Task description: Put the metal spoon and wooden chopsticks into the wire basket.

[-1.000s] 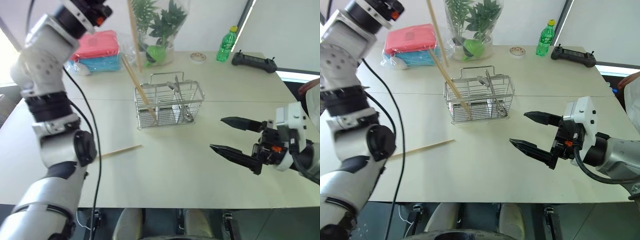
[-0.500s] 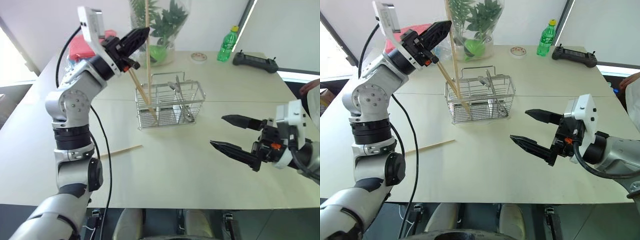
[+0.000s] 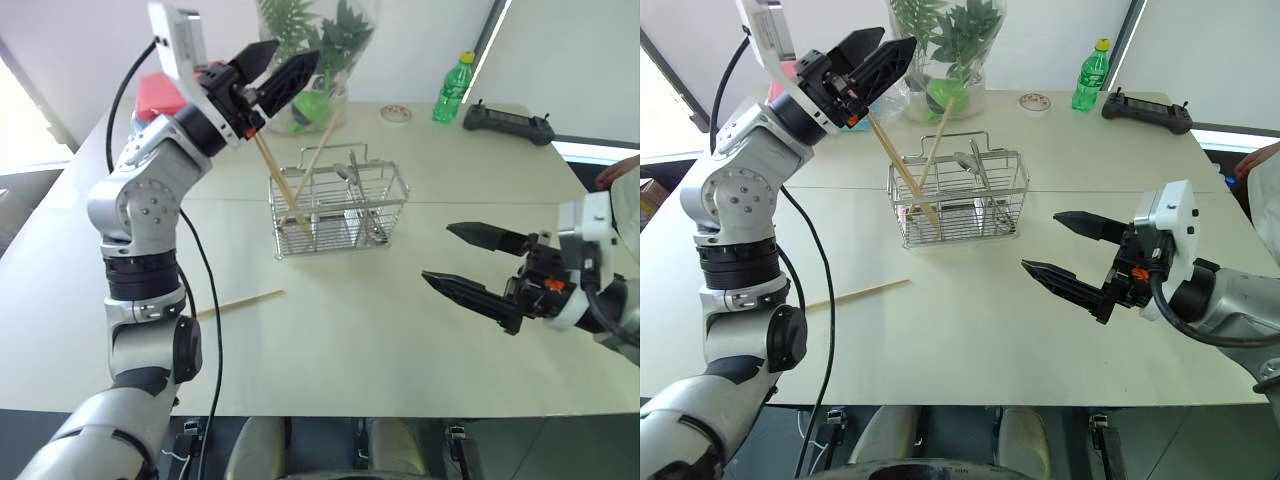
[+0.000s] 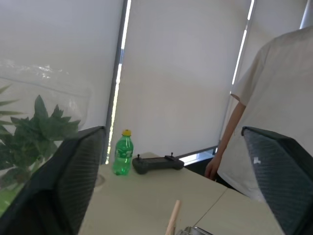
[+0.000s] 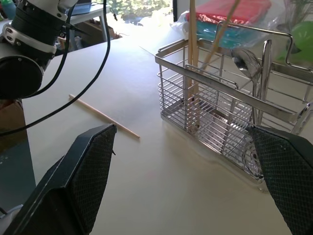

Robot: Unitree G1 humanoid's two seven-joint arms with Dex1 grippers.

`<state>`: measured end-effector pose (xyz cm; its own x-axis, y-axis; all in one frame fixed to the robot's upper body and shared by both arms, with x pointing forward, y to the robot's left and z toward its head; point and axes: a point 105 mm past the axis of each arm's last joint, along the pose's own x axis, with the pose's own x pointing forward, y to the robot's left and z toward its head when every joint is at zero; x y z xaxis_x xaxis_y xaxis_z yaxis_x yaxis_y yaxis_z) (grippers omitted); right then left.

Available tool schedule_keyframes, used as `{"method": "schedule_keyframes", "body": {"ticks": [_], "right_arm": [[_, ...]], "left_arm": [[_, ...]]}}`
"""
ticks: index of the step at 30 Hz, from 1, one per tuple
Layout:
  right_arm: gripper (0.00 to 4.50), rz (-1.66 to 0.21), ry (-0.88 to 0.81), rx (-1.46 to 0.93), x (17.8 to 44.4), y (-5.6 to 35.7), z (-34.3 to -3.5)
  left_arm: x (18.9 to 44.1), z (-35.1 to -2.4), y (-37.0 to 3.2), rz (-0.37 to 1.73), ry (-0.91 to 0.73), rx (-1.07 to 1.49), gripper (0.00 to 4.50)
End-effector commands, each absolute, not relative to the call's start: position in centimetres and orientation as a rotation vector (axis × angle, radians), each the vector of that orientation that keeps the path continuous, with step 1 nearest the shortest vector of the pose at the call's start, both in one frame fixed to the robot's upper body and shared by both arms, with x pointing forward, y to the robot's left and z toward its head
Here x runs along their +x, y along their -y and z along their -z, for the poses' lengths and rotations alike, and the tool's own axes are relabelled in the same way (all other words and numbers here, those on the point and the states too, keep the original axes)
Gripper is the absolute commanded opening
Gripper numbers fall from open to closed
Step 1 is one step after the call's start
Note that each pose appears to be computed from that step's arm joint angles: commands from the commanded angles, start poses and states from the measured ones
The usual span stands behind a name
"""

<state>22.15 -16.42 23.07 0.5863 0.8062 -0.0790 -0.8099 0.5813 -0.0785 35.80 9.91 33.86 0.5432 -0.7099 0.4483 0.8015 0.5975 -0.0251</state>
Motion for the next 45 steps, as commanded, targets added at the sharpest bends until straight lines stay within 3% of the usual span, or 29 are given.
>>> {"method": "schedule_keyframes", "body": {"ticks": [1,8,13,15,21,24,27,36,45], "right_arm": [[4.5,-0.949,0.0,-0.111,22.1,16.3,-23.8],[4.5,-0.949,-0.01,-0.112,22.1,16.5,-23.6],[4.5,-0.946,-0.023,-0.109,22.1,16.6,-23.0],[4.5,-0.944,-0.026,-0.108,22.1,16.6,-22.7],[4.5,-0.94,-0.035,-0.108,22.0,16.5,-21.7],[4.5,-0.956,-0.056,-0.12,21.6,16.3,-21.0],[4.5,-0.996,-0.087,-0.161,20.6,16.0,-20.3],[4.5,-1.066,-0.099,-0.191,19.2,15.4,-19.9],[4.5,-1.057,-0.067,-0.161,19.6,14.9,-20.3]], "left_arm": [[34.8,-35.1,-9.8,0.927,0.473,-0.207,4.43],[33.9,-38.0,-11.8,0.93,0.462,-0.189,4.43],[29.5,-39.0,-13.7,1.156,0.374,0.08,4.43],[28.3,-37.4,-14.8,1.228,0.247,0.2,4.43],[23.9,-27.0,-18.5,1.457,-0.351,0.574,4.43],[22.8,-23.0,-19.4,1.511,-0.516,0.671,4.43],[23.2,-20.7,-19.8,1.521,-0.55,0.735,4.43],[27.7,-14.2,-18.1,1.424,-0.484,0.913,4.43],[31.6,-11.6,-15.9,1.373,-0.526,0.822,4.43]]}}
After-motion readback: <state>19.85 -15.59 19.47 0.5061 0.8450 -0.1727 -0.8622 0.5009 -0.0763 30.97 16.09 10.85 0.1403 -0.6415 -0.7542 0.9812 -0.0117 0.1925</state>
